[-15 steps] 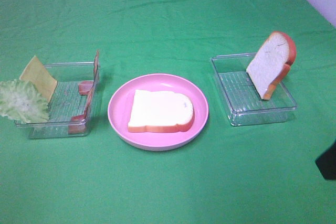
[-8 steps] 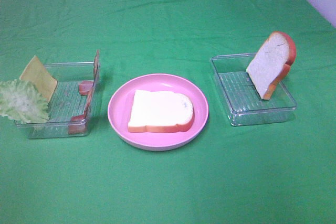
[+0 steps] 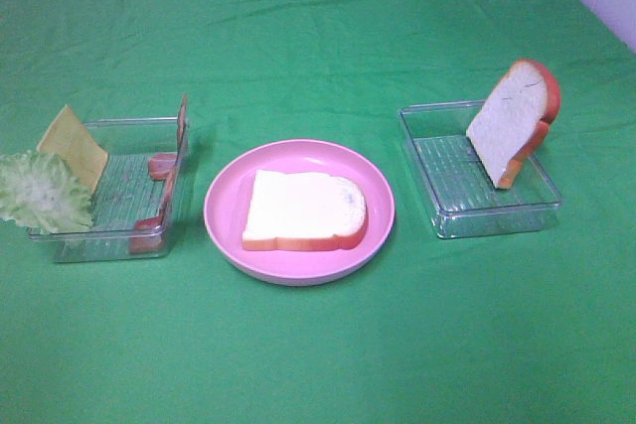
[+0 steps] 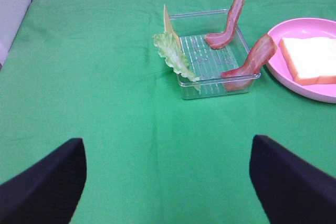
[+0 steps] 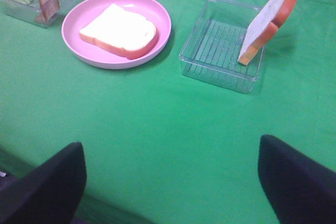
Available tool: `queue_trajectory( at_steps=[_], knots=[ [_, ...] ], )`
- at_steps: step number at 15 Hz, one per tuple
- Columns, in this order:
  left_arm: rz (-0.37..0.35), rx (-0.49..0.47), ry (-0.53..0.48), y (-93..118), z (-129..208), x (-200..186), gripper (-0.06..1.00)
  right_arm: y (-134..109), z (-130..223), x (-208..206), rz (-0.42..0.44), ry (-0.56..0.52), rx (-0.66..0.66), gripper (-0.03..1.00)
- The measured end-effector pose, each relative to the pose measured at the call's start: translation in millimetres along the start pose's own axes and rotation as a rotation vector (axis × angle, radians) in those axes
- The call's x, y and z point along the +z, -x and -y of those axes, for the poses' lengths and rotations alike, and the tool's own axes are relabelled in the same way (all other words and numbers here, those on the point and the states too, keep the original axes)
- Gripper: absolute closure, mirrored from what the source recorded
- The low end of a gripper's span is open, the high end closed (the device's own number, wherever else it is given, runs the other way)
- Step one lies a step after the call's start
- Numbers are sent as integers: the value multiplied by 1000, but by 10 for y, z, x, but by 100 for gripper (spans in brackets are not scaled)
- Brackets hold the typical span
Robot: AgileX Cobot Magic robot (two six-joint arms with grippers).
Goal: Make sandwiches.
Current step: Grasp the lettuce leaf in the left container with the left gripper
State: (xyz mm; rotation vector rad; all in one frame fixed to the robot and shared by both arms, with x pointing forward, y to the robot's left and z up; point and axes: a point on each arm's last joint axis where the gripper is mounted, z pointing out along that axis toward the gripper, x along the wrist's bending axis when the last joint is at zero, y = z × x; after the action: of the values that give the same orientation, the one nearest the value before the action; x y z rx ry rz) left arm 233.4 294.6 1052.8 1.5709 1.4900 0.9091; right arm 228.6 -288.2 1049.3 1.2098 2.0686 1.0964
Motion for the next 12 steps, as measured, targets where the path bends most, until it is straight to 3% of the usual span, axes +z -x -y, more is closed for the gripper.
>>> queue_trajectory(
  at_steps=[3, 6, 9, 10, 12],
  knots=[
    [24, -38, 13, 22, -30, -4, 15, -12, 47, -38, 2, 30, -5, 12],
    [62, -113, 60, 38, -341, 109, 18, -13, 51, -35, 2, 27, -5, 12],
    [74, -153, -56, 24, -627, 409, 18, -13, 51, -35, 2, 27, -5, 12],
    [74, -171, -183, 4, -873, 685, 18, -13, 51, -35, 2, 27, -5, 12],
    [69, -181, -331, -27, -1090, 1051, 18, -13, 51, -35, 2, 27, -5, 12]
  ],
)
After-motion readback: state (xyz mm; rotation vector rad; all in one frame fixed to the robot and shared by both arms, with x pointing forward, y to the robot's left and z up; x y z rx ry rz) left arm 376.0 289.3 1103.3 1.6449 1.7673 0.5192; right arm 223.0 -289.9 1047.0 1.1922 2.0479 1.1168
